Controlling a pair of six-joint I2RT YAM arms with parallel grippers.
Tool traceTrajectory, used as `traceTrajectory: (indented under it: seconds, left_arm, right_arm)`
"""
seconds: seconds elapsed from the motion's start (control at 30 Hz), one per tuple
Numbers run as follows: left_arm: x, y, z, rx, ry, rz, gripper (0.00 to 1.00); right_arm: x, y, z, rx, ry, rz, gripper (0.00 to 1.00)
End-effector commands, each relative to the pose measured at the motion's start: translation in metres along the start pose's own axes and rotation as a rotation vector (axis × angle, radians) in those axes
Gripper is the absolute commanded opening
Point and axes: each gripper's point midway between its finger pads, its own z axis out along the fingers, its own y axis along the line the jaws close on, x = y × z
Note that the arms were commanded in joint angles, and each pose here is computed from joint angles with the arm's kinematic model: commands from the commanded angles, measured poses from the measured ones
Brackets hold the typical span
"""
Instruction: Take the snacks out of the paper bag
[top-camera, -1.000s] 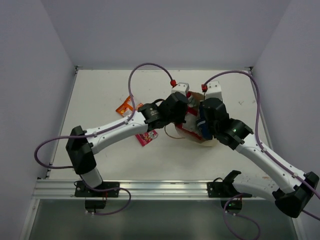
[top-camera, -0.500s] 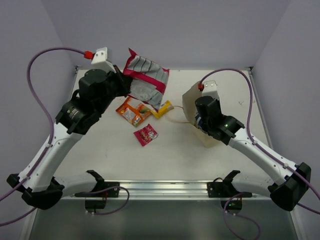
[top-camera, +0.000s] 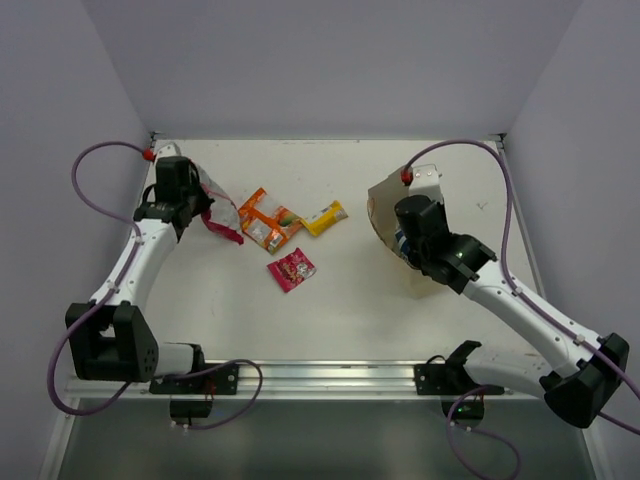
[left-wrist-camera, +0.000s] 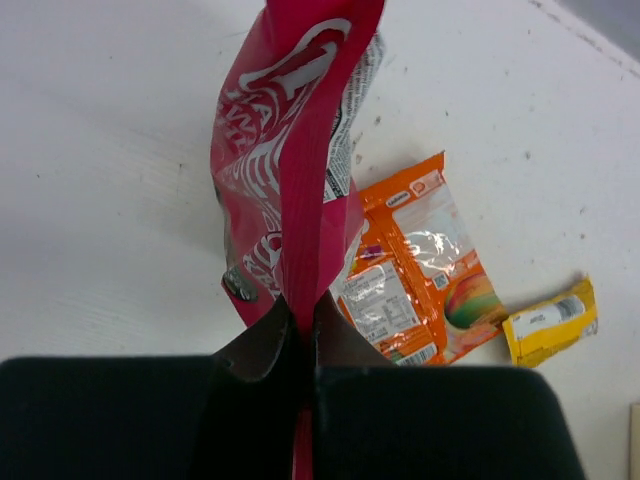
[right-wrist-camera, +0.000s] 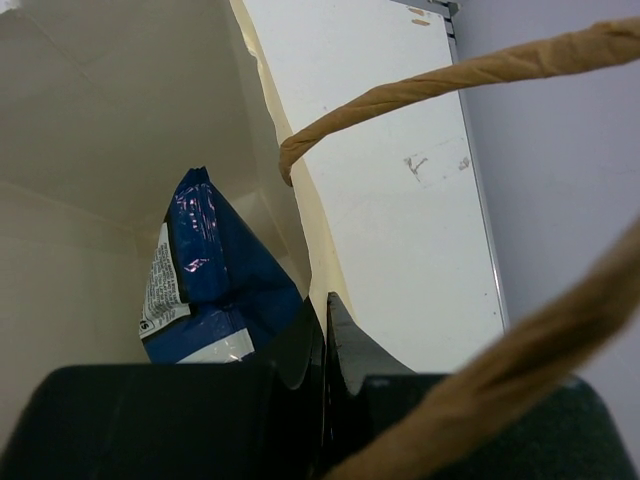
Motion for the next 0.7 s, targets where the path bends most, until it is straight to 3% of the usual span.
traceTrajectory:
  seconds: [0.0,0.13,0.2,0.23,0.3,0.37,0.47,0.67]
  left_arm:
    - [-0.024,0.006,0.001,0.078,-0.113,-0.122,0.00]
    - [0.046,0.072,0.015,-0.035,0.009,-0.204,0.00]
    - [0.062,0.092,0.013,-0.064,0.035,-0.238,0.18]
    - [0.069,0.100,0.008,-0.079,0.035,-0.244,0.35]
    - [0.072,0.105,0.000,-0.095,0.046,-0.229,0.58]
    - [0.052,0.099,-0.013,-0.075,-0.003,-0.208,0.88]
    - [0.021,0.087,-0.036,-0.045,-0.047,-0.156,0.99]
    - [-0.019,0.022,-0.083,0.208,-0.094,-0.100,1.00]
  right_arm:
    - [-0.008,-0.009,-0.007,0.009,-0.020,0.044,0.00]
    - [-0.009,-0.009,-0.008,-0.001,-0.022,0.045,0.00]
    - [-0.011,-0.009,-0.008,-0.004,-0.026,0.048,0.00]
    - [-0.011,-0.008,-0.008,-0.009,-0.023,0.045,0.00]
    - [-0.014,-0.008,-0.009,-0.011,-0.028,0.048,0.00]
    - [-0.017,-0.008,-0.010,-0.015,-0.030,0.044,0.00]
    - [-0.026,-0.013,-0.013,-0.012,-0.037,0.045,0.00]
    - [-0.048,-0.019,-0.022,-0.033,-0.082,0.060,0.00]
